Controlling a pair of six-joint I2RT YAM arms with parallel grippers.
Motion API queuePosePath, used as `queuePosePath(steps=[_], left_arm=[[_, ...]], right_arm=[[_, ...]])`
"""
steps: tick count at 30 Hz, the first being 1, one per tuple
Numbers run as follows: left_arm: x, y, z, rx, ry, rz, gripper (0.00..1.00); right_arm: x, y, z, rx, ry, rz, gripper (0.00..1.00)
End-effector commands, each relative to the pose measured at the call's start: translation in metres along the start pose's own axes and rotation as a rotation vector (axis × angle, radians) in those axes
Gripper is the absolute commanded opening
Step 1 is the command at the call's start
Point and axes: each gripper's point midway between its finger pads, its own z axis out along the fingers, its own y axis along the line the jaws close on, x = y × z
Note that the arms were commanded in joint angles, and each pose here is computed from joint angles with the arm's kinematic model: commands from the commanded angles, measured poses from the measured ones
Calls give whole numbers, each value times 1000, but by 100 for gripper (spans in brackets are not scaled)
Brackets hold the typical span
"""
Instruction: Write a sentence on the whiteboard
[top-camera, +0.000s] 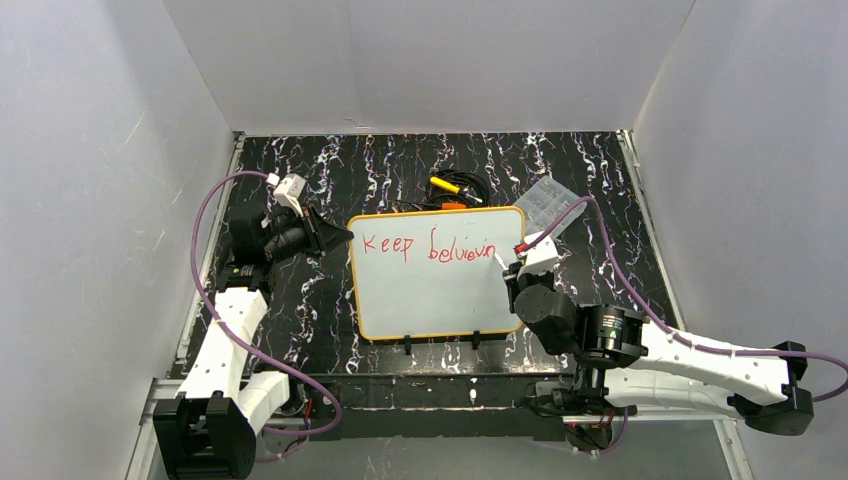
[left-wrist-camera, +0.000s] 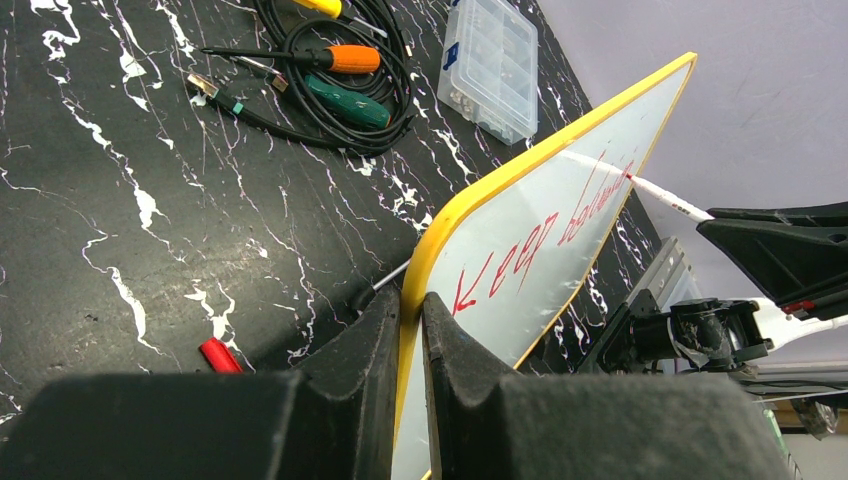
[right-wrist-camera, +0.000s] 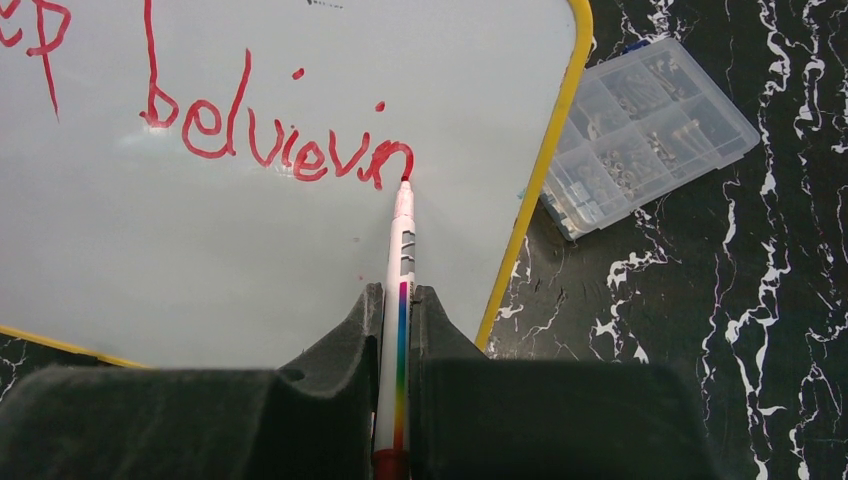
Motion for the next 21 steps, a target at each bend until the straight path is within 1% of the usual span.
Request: queuePosePath(steps=[1, 6, 14, 21], left_arm=[[1, -15, -2, 49, 21, 13, 0], [0, -16, -2, 50, 19, 13, 0], [0, -16, -3, 48, 17, 15, 0], [0, -15, -2, 47, 18, 16, 0]], right_arm=[[-1, -1, -4, -3, 23, 24, 1], [-3, -1, -5, -8, 18, 38, 1], [-29, -8, -11, -15, -75, 108, 1], [-24, -15, -7, 53, -62, 77, 1]])
